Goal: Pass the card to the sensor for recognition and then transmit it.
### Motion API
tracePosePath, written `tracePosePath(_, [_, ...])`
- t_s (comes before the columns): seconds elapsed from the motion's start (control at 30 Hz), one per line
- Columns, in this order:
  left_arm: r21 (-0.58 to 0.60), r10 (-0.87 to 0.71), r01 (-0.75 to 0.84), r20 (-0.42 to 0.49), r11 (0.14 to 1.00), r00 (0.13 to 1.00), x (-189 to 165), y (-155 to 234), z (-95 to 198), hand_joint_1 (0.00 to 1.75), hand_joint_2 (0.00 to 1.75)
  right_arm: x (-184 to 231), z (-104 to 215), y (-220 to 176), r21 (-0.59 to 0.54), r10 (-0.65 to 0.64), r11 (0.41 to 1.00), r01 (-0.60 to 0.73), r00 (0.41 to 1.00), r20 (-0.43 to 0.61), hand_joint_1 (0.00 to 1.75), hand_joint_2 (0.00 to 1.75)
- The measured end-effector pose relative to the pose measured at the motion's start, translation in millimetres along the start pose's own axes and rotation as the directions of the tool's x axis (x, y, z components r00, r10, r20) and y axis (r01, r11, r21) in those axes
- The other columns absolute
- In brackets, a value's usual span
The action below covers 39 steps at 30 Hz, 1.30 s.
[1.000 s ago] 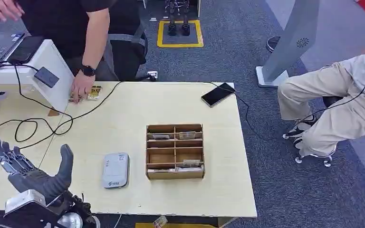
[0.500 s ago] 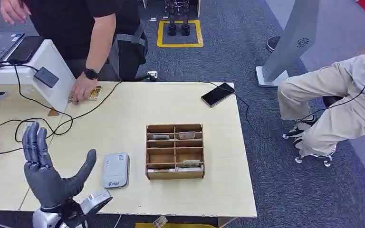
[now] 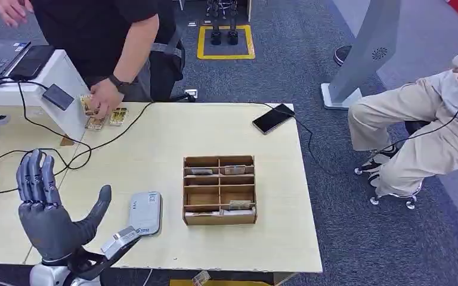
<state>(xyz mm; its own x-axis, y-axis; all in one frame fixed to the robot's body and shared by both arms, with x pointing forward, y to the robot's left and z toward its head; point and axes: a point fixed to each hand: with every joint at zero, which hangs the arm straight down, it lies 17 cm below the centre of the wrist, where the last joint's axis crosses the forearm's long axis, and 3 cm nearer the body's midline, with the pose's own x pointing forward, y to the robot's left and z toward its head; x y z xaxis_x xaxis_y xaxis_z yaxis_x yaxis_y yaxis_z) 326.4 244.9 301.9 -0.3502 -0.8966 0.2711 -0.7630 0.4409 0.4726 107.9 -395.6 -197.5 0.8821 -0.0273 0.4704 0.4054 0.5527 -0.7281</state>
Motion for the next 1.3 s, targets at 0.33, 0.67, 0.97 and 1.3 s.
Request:
tracePosePath(0.33, [-0.011, -0.034, 0.034, -0.027, 0.999, 0.999, -8, 0, 0, 0.0, 1.75, -1, 1, 1, 0.003, -0.001, 1.0, 0.002, 1.0, -0.009, 0.0, 1.75])
tracePosePath(0.67, [-0.14, -0.193, 0.172, -0.161, 0.975, 0.968, -37, -27, 16, 0.0, 1.75, -5, 1, 1, -0.002, -0.015, 1.0, 0.015, 0.999, -0.036, 0.0, 1.75])
tracePosePath(0.97, [-0.255, -0.246, 0.192, -0.199, 0.948, 0.949, -51, -60, 43, 0.0, 1.75, -5, 1, 1, -0.002, -0.017, 1.0, 0.017, 0.999, -0.036, 0.0, 1.75])
tracePosePath(1.3, [-0.271, -0.256, 0.197, -0.205, 0.942, 0.945, -54, -66, 46, 0.0, 1.75, -3, 1, 1, -0.005, -0.025, 1.0, 0.025, 0.999, -0.03, 0.0, 1.75])
